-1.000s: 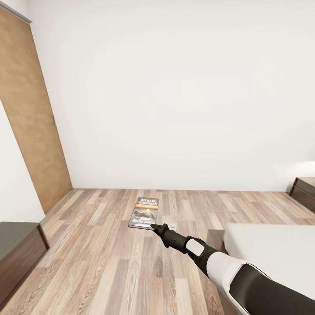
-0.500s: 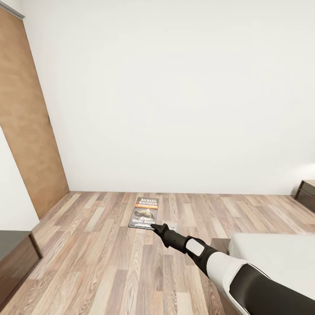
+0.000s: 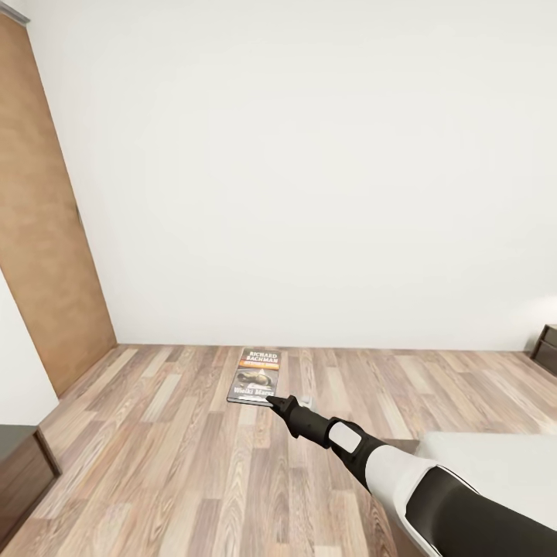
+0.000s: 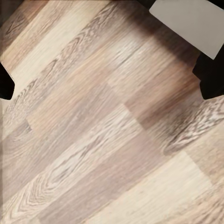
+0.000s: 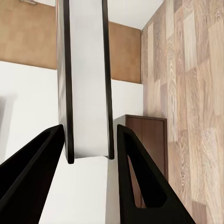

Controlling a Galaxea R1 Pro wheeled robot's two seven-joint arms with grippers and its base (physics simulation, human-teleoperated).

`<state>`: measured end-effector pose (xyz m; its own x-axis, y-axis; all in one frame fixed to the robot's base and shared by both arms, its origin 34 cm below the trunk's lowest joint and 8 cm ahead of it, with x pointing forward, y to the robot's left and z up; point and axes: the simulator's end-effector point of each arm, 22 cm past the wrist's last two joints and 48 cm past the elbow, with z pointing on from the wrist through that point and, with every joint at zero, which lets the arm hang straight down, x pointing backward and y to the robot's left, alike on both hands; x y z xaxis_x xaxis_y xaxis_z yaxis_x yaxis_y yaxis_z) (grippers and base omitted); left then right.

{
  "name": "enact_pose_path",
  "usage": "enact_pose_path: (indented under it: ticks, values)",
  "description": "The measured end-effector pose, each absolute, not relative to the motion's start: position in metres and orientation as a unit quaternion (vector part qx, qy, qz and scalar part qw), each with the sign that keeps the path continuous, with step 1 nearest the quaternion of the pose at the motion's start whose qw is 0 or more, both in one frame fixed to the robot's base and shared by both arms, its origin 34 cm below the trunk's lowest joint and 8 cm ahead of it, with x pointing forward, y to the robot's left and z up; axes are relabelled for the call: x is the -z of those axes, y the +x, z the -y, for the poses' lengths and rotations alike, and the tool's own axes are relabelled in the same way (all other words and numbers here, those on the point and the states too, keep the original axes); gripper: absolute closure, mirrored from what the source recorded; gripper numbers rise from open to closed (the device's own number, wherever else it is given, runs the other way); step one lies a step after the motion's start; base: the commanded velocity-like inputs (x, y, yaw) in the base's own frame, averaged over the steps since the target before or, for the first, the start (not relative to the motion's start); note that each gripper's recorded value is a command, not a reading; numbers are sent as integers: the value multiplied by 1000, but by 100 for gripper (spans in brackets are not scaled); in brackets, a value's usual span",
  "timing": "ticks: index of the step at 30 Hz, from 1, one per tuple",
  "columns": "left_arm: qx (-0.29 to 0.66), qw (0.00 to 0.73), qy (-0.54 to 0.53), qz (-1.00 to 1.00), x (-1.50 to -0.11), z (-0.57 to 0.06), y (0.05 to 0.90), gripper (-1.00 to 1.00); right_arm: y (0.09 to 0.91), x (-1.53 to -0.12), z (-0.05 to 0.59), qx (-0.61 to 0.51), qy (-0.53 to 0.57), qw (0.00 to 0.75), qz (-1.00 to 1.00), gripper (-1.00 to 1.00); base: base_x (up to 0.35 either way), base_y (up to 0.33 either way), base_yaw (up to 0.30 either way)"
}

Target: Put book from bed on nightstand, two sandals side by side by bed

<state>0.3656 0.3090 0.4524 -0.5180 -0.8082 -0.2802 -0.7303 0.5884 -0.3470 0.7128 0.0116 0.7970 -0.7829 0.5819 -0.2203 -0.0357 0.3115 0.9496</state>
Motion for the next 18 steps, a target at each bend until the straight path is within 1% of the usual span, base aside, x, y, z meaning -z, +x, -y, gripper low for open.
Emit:
enact_pose_path:
  ticks: [18]
  values:
    - [92, 210, -444, -866, -452, -310, 366, -100, 713, -799, -12, -562, 178, 278, -759, 100, 251, 0, 0]
